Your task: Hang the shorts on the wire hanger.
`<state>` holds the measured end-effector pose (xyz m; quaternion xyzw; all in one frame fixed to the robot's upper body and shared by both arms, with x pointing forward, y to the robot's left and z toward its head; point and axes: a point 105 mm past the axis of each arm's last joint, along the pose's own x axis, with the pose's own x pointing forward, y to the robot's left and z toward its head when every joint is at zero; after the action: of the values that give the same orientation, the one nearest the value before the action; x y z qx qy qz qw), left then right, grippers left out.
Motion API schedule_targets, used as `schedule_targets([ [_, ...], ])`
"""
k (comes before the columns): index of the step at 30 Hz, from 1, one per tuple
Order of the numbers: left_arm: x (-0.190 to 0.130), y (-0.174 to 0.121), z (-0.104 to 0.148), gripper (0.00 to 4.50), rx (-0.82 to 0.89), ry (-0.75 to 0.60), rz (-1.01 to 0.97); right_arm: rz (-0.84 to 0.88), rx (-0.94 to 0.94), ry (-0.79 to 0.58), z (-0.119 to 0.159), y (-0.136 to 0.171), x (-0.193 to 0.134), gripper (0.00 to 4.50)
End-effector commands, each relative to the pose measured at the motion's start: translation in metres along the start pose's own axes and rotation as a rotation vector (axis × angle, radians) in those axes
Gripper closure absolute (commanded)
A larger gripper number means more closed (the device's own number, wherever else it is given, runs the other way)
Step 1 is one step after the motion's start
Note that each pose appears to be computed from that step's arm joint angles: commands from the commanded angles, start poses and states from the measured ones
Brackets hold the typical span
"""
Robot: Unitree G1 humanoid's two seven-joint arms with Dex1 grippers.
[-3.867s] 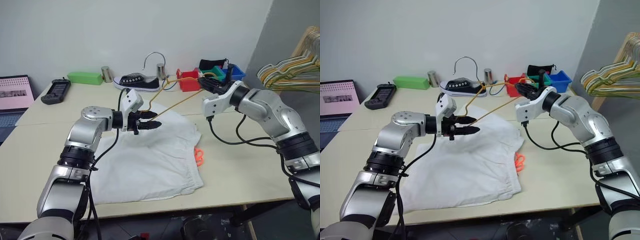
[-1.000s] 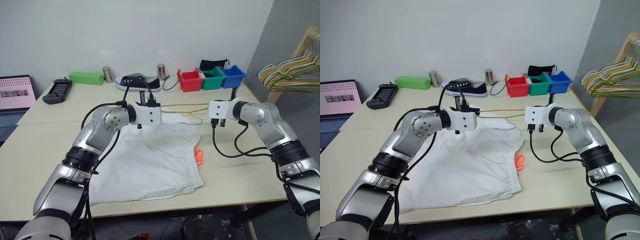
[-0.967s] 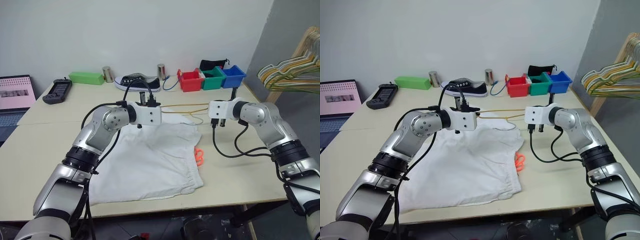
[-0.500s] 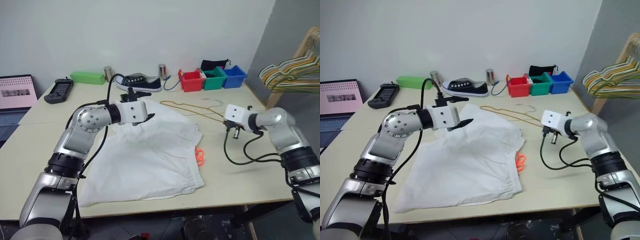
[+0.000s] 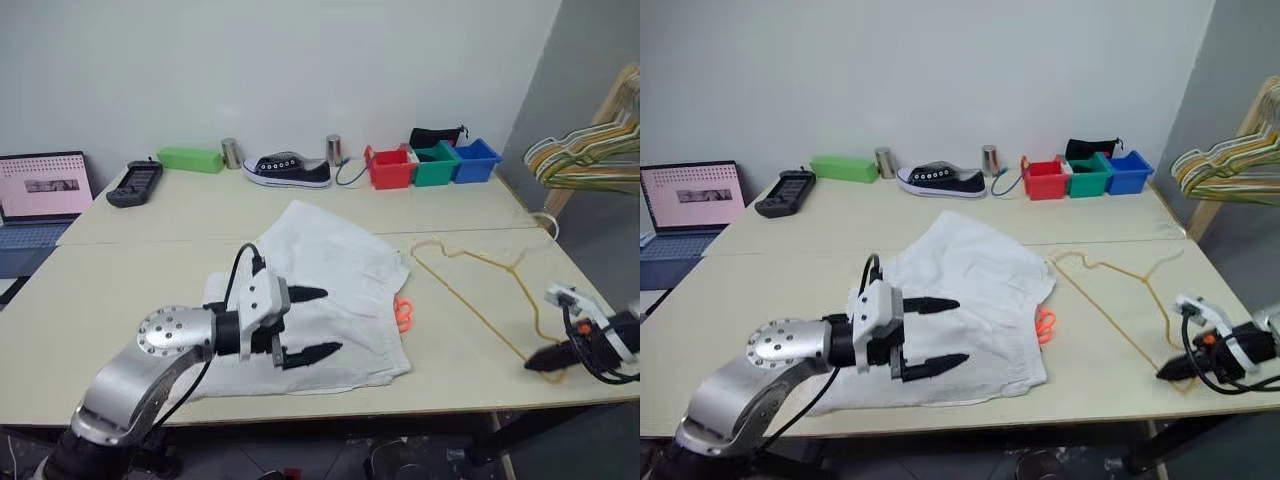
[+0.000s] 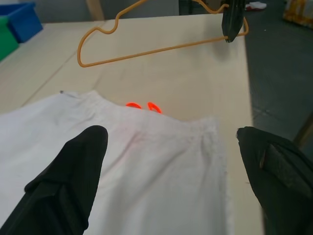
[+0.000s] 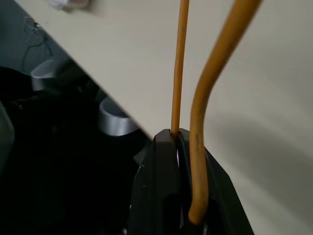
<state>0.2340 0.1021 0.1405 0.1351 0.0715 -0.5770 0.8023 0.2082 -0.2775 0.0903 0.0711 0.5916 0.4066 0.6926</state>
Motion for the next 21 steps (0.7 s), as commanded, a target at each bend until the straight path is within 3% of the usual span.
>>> schedule_targets([
  [1, -0.008, 0.001, 0.007, 0.01, -0.004, -0.005, 0.028, 0.171, 0.084, 0.004, -0.012, 0.033, 0.005, 4.50],
  [8, -0.012, -0.006, 0.001, 0.01, -0.024, 0.028, 0.007, 0.278, 0.172, 0.021, -0.036, 0.054, 0.035, 4.50],
  [21, -0.007, -0.003, 0.003, 0.01, -0.006, 0.032, -0.007, 0.320, 0.198, -0.033, -0.021, 0.058, 0.060, 4.50],
])
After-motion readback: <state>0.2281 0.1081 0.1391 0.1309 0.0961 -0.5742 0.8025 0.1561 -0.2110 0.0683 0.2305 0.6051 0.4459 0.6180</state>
